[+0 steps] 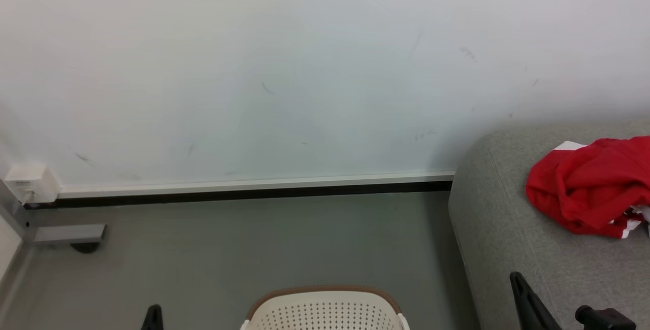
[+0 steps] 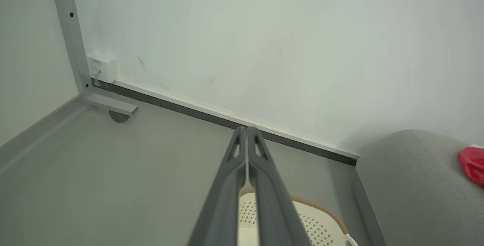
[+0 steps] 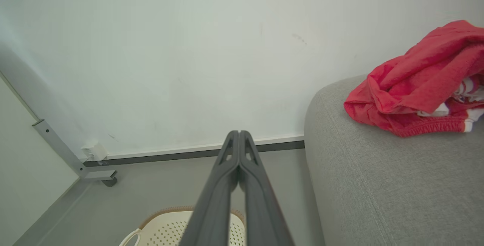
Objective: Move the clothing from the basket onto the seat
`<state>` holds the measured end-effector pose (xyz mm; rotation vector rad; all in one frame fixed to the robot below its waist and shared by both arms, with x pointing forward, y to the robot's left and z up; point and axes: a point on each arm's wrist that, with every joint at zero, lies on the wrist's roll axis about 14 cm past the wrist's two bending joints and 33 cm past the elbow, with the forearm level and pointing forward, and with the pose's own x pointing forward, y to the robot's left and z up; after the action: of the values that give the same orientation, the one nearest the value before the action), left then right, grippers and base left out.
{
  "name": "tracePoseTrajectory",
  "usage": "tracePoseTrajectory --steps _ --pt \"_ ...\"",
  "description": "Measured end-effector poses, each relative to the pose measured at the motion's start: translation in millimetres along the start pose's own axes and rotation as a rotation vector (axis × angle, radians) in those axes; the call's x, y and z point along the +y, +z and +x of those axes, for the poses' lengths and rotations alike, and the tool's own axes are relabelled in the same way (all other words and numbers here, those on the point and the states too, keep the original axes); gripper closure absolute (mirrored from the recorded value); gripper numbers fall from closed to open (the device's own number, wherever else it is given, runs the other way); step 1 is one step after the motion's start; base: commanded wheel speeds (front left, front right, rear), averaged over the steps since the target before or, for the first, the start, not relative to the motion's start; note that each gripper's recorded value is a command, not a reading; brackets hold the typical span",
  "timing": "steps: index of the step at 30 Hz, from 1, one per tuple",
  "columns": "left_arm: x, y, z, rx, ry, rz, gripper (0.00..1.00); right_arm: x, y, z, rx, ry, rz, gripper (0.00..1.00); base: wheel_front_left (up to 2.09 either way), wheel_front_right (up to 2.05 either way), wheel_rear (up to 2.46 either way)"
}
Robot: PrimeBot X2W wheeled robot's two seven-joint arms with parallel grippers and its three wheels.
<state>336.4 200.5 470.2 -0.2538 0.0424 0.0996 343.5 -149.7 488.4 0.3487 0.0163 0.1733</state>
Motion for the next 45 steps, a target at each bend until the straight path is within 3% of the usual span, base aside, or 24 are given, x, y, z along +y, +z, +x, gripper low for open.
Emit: tracePoseTrajectory --steps 20,45 --pt "1 7 12 0.017 0.035 -0.347 1.00 -20 9 8 -0.016 -0.096 0.310 1.00 0.00 0.00 0.00" --pt "-3 17 25 0.032 0.027 -0.679 1.00 -33 17 17 -0.048 -0.144 0.621 1.00 0.00 0.00 0.00"
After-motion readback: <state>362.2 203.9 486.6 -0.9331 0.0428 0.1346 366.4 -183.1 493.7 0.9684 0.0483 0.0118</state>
